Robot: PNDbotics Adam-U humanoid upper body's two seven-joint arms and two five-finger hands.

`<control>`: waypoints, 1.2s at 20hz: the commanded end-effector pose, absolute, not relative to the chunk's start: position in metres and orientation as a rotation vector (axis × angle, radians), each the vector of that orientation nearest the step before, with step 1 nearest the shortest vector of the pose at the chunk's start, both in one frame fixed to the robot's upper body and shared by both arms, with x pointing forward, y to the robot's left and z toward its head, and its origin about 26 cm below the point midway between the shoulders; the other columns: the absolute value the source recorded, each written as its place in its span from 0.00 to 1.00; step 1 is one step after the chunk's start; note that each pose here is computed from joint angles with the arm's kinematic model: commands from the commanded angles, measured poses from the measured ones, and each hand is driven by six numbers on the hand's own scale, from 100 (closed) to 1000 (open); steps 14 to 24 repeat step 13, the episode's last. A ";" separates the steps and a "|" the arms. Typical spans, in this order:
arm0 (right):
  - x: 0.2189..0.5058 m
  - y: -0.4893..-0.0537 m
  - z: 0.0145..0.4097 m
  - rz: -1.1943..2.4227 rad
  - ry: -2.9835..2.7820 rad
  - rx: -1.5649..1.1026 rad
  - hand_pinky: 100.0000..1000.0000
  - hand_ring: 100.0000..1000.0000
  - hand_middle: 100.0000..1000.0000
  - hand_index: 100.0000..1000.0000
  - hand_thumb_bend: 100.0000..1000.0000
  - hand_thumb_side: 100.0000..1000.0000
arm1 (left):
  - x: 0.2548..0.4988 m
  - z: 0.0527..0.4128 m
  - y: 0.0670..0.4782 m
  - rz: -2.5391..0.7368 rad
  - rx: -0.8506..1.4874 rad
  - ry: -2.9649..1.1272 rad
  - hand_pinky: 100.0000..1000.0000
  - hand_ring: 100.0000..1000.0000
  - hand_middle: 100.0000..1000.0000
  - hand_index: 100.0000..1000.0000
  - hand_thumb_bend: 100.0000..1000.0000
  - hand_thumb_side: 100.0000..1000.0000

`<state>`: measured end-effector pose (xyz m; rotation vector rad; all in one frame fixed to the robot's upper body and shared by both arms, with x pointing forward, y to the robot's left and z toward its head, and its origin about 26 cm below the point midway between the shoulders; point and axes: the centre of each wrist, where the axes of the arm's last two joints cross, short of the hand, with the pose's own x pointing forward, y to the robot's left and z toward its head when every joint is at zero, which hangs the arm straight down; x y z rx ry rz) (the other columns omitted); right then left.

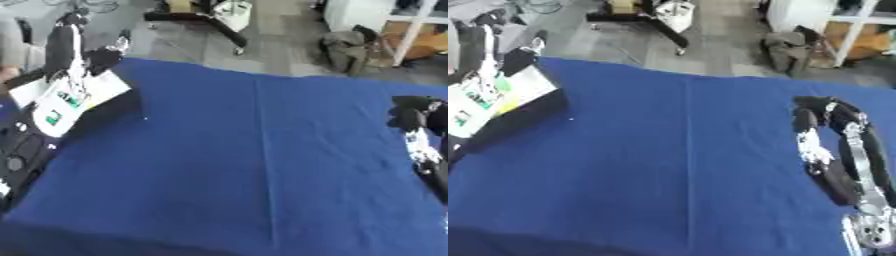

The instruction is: Pick up the objects with one hand, pass them to the other hand, and then place them into the box on the other side of the table.

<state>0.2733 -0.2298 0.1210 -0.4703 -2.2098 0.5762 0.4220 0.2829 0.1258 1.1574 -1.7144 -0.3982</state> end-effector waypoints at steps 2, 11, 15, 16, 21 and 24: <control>0.268 -0.245 0.123 0.523 -2.199 -0.522 0.59 0.60 0.63 0.75 0.00 0.81 | 0.409 0.126 0.233 -0.405 0.937 -1.879 0.86 0.71 0.70 0.88 0.38 0.59; 0.256 -0.268 0.108 0.353 -2.138 -0.562 0.58 0.57 0.63 0.75 0.00 0.83 | 0.357 0.103 0.153 -0.340 0.339 -2.004 0.85 0.66 0.65 0.84 0.25 0.76; 0.255 -0.271 0.106 0.343 -2.125 -0.570 0.57 0.56 0.61 0.75 0.00 0.83 | 0.343 0.099 0.144 -0.289 0.214 -2.017 0.84 0.63 0.62 0.82 0.23 0.79; 0.255 -0.271 0.106 0.343 -2.125 -0.570 0.57 0.56 0.61 0.75 0.00 0.83 | 0.343 0.099 0.144 -0.289 0.214 -2.017 0.84 0.63 0.62 0.82 0.23 0.79; 0.255 -0.271 0.106 0.343 -2.125 -0.570 0.57 0.56 0.61 0.75 0.00 0.83 | 0.343 0.099 0.144 -0.289 0.214 -2.017 0.84 0.63 0.62 0.82 0.23 0.79; 0.255 -0.271 0.106 0.343 -2.125 -0.570 0.57 0.56 0.61 0.75 0.00 0.83 | 0.343 0.099 0.144 -0.289 0.214 -2.017 0.84 0.63 0.62 0.82 0.23 0.79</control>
